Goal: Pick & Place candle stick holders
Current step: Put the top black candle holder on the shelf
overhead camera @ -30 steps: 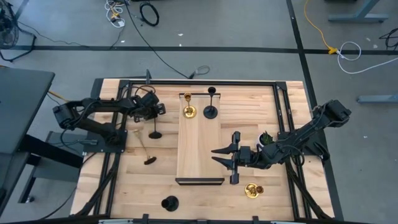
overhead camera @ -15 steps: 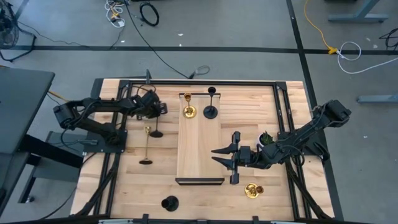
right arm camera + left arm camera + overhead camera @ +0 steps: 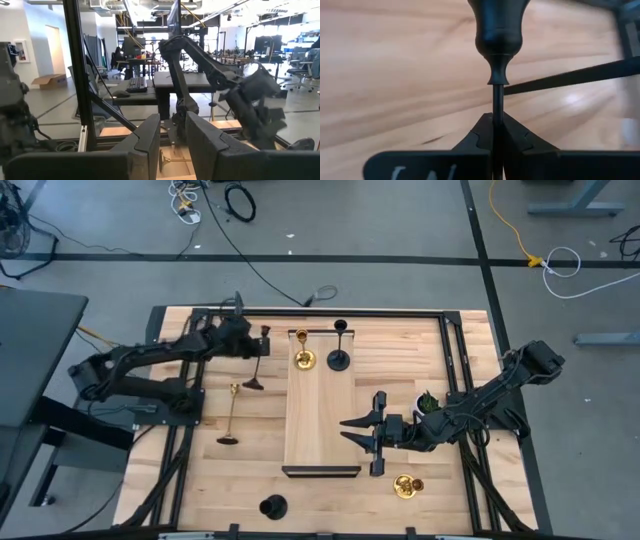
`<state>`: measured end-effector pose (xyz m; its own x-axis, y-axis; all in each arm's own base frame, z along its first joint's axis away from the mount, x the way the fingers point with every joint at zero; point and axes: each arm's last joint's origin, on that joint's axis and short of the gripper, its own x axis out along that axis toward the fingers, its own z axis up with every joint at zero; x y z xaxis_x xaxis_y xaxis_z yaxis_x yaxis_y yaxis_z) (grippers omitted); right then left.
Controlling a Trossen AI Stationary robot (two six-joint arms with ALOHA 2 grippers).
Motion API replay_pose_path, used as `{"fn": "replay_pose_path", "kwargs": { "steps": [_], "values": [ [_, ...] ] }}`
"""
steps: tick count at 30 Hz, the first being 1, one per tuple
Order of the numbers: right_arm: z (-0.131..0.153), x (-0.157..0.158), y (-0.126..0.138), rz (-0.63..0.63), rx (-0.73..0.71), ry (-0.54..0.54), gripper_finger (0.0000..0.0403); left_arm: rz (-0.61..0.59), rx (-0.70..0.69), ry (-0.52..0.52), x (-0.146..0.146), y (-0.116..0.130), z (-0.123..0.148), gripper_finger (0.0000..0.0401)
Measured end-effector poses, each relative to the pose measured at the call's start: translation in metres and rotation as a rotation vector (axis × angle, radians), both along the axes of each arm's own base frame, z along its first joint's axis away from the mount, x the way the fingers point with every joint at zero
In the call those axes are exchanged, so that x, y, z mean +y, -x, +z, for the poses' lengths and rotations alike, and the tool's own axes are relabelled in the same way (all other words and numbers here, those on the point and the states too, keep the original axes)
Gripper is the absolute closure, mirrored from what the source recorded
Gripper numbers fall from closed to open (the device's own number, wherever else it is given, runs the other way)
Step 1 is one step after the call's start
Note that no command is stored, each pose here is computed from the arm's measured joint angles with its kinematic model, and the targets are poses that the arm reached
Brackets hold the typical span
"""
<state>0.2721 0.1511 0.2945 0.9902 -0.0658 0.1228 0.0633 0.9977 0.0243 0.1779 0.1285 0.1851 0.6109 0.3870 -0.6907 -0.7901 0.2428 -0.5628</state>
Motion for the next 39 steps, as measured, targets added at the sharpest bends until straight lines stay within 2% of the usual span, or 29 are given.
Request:
{"fn": "replay_pose_path", "kwargs": {
  "steps": [6, 18, 26, 39],
  "values": [
    [0.0, 0.0, 0.0, -0.001, 0.003, -0.004, 0.0307, -0.043, -0.087, -0.125, -0.012, 0.015, 0.036, 0.0391],
    [-0.005, -0.001, 0.0, -0.039, 0.044, -0.011, 0.0307, -0.299, -0.323, -0.417, -0.059, 0.035, 0.088, 0.0391],
    [-0.005, -0.001, 0.0, -0.037, 0.045, -0.032, 0.0307, -0.481, -0.515, -0.558, -0.091, 0.039, 0.112, 0.0391],
    [-0.005, -0.001, 0.0, -0.038, 0.046, -0.03, 0.0307, -0.676, -0.727, -0.702, -0.14, 0.036, 0.131, 0.0391]
  ]
}}
